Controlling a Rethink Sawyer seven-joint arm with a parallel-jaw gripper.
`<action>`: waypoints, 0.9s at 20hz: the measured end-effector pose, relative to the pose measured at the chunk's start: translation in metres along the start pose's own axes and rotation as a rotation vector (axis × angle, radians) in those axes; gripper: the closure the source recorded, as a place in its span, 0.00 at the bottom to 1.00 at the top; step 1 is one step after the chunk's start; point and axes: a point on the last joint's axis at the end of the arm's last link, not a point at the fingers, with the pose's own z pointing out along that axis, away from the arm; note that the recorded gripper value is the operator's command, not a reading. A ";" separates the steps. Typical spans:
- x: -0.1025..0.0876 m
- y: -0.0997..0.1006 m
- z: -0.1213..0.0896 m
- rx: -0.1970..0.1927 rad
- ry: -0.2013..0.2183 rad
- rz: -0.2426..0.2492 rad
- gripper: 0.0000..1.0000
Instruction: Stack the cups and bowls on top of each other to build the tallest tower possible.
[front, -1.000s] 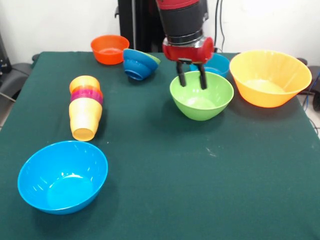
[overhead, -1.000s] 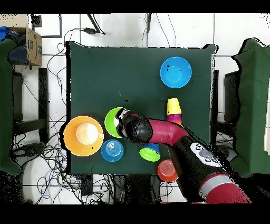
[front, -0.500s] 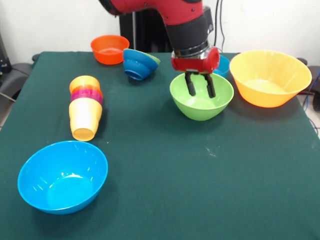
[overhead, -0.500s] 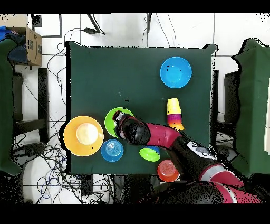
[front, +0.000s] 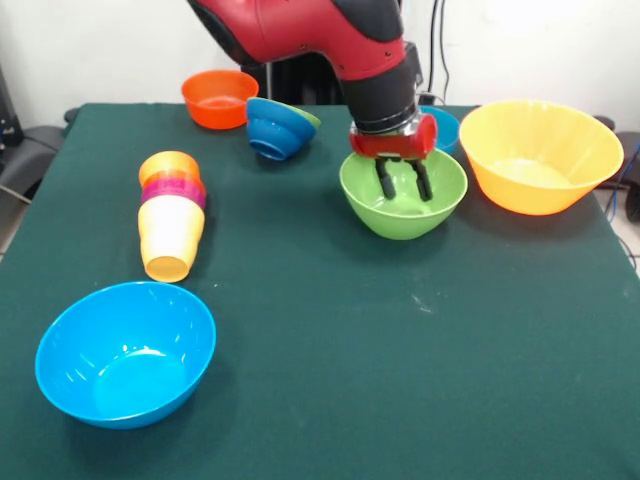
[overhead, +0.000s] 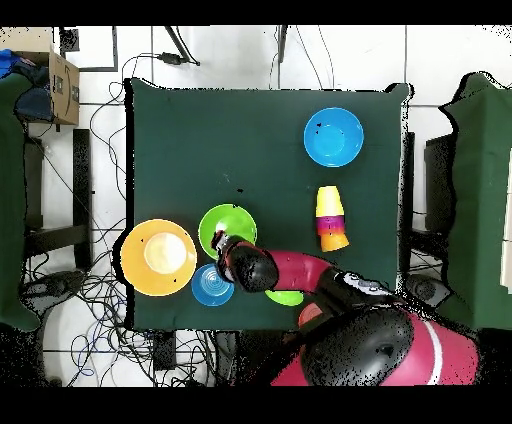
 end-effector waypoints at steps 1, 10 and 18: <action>0.002 -0.001 -0.003 0.019 -0.012 -0.041 0.00; -0.021 0.006 -0.064 0.164 -0.032 -0.181 0.00; -0.063 0.005 -0.124 0.361 -0.245 -0.522 0.00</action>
